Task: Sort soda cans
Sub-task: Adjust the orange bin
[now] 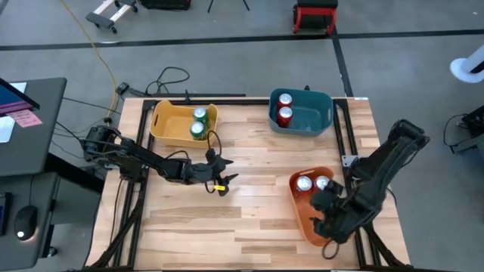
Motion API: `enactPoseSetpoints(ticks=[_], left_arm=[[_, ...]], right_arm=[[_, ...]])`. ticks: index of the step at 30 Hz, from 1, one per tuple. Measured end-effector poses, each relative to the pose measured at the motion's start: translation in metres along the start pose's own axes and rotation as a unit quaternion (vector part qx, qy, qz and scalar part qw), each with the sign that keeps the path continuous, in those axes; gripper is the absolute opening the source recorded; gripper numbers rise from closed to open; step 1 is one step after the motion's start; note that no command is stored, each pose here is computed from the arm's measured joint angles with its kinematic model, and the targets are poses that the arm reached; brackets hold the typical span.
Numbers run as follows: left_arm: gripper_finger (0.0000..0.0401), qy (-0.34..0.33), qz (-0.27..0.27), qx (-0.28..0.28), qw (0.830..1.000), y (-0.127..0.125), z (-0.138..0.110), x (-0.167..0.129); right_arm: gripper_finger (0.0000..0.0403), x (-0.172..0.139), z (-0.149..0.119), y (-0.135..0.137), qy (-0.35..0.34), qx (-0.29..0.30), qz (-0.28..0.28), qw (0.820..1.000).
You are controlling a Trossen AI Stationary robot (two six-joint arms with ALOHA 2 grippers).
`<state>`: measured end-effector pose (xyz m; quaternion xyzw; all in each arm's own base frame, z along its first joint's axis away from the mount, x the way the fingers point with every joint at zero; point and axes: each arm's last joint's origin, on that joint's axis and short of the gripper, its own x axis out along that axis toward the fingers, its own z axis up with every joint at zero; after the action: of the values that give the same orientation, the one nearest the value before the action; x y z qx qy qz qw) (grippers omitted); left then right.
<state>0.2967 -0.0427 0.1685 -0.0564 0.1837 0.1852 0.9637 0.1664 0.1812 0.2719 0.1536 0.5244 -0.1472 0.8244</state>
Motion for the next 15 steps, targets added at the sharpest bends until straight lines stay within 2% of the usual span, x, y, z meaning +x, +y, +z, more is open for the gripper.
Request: enactPoseSetpoints(ticks=[5, 8, 15], left_arm=[[0.0261, 0.009, 0.020, 0.007, 1.000, 0.002, -0.003, 0.000], [0.0261, 0.009, 0.024, 0.008, 1.000, 0.002, -0.003, 0.000], [0.0261, 0.010, 0.026, 0.002, 1.000, 0.002, -0.003, 0.000]], right_arm=[[0.0379, 0.035, 0.001, 0.021, 0.049, -0.051, 0.009, 0.997], [0.0379, 0.049, 0.004, 0.029, 0.051, -0.081, 0.012, 0.995], [0.0379, 0.052, 0.018, 0.030, 0.033, -0.098, 0.023, 0.994]])
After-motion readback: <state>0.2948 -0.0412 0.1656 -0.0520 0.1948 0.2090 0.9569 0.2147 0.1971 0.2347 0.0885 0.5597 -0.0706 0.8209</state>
